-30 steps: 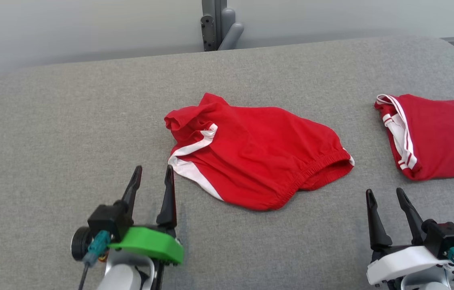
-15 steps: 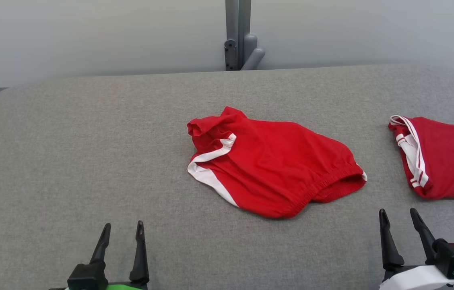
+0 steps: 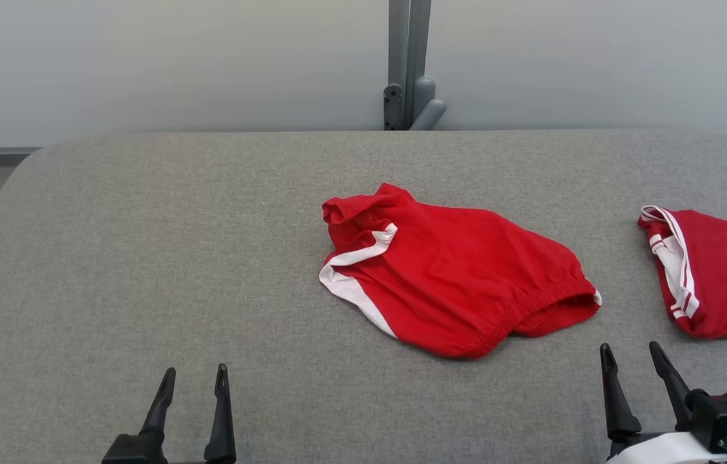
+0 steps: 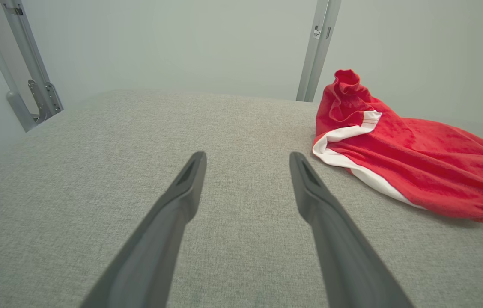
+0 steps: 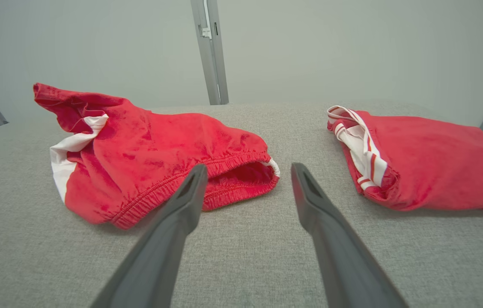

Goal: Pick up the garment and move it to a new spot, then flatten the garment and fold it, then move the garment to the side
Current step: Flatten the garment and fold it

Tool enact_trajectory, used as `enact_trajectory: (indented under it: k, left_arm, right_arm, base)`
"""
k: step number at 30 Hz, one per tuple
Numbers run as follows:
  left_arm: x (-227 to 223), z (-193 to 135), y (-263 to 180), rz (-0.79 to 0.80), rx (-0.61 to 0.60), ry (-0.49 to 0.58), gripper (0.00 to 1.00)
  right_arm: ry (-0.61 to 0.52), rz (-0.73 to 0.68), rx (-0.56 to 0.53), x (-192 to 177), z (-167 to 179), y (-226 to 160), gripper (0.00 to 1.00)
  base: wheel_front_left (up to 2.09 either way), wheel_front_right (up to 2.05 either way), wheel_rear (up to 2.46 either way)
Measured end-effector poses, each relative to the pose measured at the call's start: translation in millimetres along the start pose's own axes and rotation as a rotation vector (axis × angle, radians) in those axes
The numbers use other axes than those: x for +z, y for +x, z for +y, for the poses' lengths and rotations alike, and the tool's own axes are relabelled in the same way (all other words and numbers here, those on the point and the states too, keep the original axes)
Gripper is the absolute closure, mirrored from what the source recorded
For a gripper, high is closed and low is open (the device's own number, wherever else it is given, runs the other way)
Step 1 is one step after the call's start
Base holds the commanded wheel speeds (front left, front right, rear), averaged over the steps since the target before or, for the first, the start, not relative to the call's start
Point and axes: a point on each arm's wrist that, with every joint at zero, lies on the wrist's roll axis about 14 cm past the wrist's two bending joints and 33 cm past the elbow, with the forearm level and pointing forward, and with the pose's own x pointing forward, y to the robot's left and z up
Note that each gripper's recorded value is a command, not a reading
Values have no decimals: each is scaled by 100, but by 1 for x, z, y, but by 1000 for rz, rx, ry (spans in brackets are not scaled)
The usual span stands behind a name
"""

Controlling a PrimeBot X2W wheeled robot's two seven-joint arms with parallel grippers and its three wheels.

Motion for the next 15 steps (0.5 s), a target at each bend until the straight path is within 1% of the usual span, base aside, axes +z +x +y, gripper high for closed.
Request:
enact_trajectory:
  k: [9, 12, 15]
  left_arm:
    - [-4, -10, 6, 15, -39, 0, 0]
    - [2, -24, 18, -2, -82, -12, 0]
    - [12, -49, 34, -31, -154, -44, 0]
  right_arm:
    - [3, 14, -15, -4, -4, -2, 0]
    - [2, 16, -24, -5, -7, -1, 0]
    - [-1, 11, -35, -3, -11, 3, 0]
  base:
    - [0, 0, 0]
    - [0, 0, 0]
    - [0, 0, 0]
